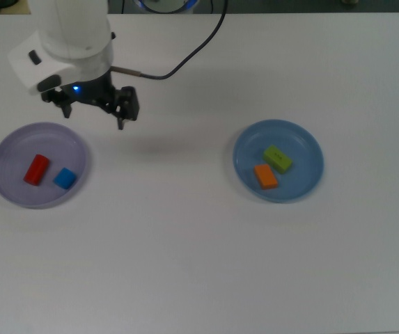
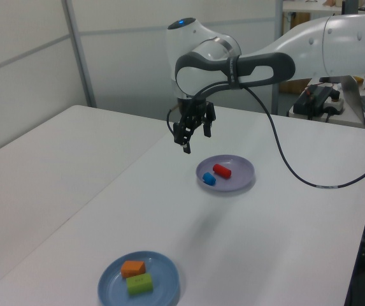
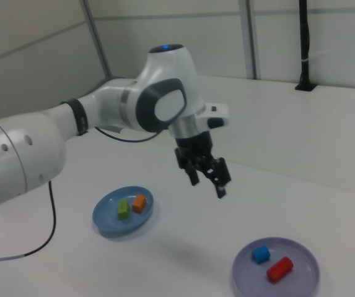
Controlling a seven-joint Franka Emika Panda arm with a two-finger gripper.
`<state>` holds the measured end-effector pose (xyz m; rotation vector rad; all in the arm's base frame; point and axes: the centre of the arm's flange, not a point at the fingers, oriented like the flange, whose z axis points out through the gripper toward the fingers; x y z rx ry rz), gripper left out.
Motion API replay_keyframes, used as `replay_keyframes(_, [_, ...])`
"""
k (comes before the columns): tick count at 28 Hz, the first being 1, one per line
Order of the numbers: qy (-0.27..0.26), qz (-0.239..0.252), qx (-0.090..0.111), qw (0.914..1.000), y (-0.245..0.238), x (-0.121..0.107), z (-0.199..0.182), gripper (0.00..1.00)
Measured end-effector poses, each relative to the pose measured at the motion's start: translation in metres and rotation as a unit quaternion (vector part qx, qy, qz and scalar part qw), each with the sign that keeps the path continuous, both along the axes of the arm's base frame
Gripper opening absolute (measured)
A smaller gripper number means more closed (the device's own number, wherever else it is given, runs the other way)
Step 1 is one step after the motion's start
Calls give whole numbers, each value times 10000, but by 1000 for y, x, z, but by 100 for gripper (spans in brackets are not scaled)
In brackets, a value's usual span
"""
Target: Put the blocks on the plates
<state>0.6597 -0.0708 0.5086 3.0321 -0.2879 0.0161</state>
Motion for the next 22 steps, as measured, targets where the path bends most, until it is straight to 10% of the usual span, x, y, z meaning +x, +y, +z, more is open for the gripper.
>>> replay_keyframes(22, [316, 486, 191, 9981, 73, -6, -3, 100])
